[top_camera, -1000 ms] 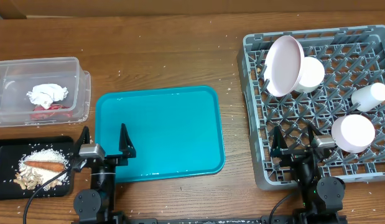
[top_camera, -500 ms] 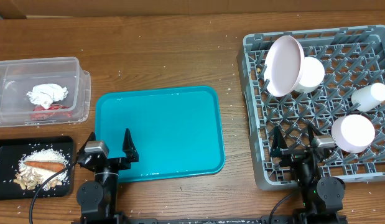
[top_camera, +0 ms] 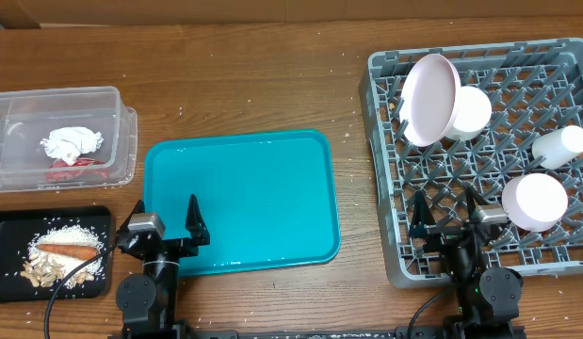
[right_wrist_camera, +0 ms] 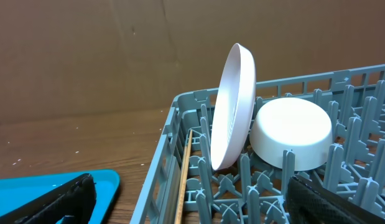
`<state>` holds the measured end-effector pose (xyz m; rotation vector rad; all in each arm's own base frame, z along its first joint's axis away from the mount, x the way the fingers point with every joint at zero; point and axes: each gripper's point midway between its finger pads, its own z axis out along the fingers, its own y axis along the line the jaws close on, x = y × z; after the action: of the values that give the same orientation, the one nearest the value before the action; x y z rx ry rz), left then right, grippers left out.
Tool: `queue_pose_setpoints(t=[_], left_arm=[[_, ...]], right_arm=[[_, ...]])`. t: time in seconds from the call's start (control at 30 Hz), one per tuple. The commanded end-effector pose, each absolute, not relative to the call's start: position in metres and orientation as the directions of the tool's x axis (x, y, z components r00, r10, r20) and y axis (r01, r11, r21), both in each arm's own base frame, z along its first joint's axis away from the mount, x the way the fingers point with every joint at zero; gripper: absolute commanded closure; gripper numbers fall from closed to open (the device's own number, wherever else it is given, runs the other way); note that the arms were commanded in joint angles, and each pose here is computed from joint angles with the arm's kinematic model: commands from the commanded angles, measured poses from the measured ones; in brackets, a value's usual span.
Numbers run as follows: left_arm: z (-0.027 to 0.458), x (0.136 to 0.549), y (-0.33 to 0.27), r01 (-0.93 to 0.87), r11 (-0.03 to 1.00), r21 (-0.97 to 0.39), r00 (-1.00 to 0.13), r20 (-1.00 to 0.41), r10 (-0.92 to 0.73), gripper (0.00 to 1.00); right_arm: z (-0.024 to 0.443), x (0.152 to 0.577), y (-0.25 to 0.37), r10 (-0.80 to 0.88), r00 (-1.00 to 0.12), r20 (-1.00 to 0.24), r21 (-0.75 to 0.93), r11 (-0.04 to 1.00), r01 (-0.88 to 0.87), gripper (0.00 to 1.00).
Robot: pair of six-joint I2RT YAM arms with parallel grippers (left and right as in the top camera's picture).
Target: Sort waste into correct bins and load items into the dishwasher
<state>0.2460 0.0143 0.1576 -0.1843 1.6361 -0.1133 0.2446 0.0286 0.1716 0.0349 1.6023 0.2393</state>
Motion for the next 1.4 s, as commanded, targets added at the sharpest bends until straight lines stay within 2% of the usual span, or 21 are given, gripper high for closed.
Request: queue_pose_setpoints(t=[0.0, 0.57, 0.87, 1.37], left_arm=[[0.157, 0.246, 0.013, -0.047, 0.981, -0.19, -0.065, -0.979, -0.193, 0.0], [0.157, 0.246, 0.013, -0.047, 0.981, -0.19, -0.065, -0.979, -0.193, 0.0], [0.157, 0.246, 0.013, -0.047, 0.981, -0.19, -0.065, -0.979, -0.193, 0.0], [0.157, 0.246, 0.013, -0.047, 0.981, -0.19, -0.065, -0.979, -0.193, 0.0]], right_arm=[[0.17, 0.245, 0.026, 0.173, -0.043, -0.984, 0.177, 0.978, -0.112, 0.0], [0.17, 0.246, 0.022, 0.169, -0.04, -0.985, 0.172, 0.981, -0.088, 0.0], [0.17, 0.246, -0.001, 0.166, -0.025, -0.986, 0.166, 0.986, 0.001, 0.0], [0.17, 0.246, 0.002, 0.166, -0.026, -0.986, 0.166, 0.986, -0.01, 0.0]])
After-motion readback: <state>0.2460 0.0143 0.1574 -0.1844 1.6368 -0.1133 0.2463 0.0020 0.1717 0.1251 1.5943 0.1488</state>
